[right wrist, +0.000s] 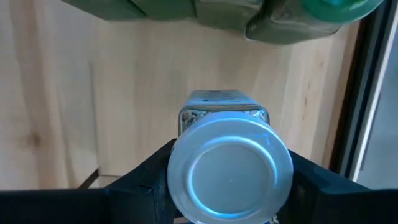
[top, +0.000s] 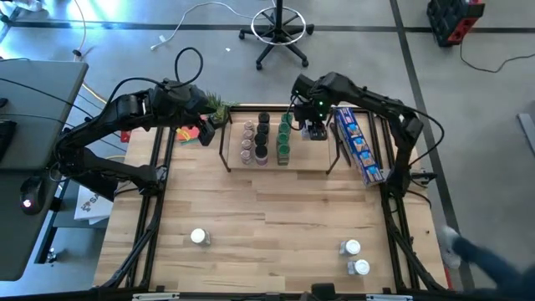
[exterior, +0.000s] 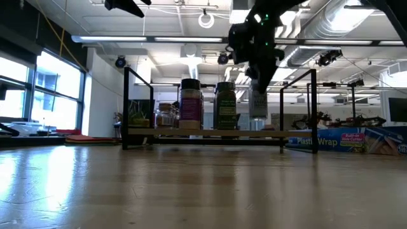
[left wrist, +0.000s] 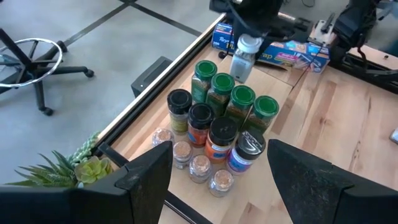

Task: Shelf spices
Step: Put the white seasoning bottle on the shelf

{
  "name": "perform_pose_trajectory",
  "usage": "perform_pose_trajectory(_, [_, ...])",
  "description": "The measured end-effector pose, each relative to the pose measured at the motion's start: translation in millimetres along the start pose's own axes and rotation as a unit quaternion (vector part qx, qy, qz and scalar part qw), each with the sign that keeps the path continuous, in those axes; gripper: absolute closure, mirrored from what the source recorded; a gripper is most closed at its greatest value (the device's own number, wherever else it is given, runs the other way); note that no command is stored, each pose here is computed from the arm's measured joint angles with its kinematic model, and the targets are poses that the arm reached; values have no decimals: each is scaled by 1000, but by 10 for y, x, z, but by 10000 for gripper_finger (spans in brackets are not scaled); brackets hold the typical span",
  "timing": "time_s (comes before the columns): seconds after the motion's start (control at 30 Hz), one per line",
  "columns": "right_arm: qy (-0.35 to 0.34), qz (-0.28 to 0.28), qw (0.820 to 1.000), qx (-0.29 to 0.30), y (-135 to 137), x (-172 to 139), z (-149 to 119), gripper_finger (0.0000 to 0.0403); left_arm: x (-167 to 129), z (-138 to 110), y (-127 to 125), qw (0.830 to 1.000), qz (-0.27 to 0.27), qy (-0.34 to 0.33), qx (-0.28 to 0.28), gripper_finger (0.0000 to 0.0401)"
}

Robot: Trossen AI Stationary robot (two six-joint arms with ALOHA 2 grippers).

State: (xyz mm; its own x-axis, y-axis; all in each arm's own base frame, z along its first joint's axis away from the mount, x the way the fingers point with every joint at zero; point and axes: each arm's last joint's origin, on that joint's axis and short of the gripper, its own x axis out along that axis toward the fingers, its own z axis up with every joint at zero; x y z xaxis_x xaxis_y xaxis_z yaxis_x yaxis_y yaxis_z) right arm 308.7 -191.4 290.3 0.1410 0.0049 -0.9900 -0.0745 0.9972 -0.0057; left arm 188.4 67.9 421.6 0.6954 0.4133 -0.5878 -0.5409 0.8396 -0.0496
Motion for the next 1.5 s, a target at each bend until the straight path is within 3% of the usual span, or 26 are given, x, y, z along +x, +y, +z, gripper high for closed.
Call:
perform_pose_trajectory(0.3, [-13,-12,1000,13,-128,310,-75,219,0,1,5,1000,9,-2,-14,142])
perform_pose_trajectory(0.43, [-9,-22,1000,17,-139,371,-88,178,0,1,5,1000,9,-2,-21,142])
perform_pose_trajectory(0.57, [-5,-34,999,17,-150,369,-87,152,0,0,4,1000,7,-1,-22,142])
perform_pose_trajectory(1.03, [-9,-38,997,71,-186,186,-237,145,-1,0,3,1000,5,-1,-22,142])
perform_pose_trajectory(1.27, [-23,-47,998,43,-142,52,-268,144,-8,-11,-6,1000,-15,6,-22,142])
perform_pose_trajectory(1.5, [-27,-20,998,48,-90,73,-243,144,-13,-12,-9,1000,-20,7,-22,142])
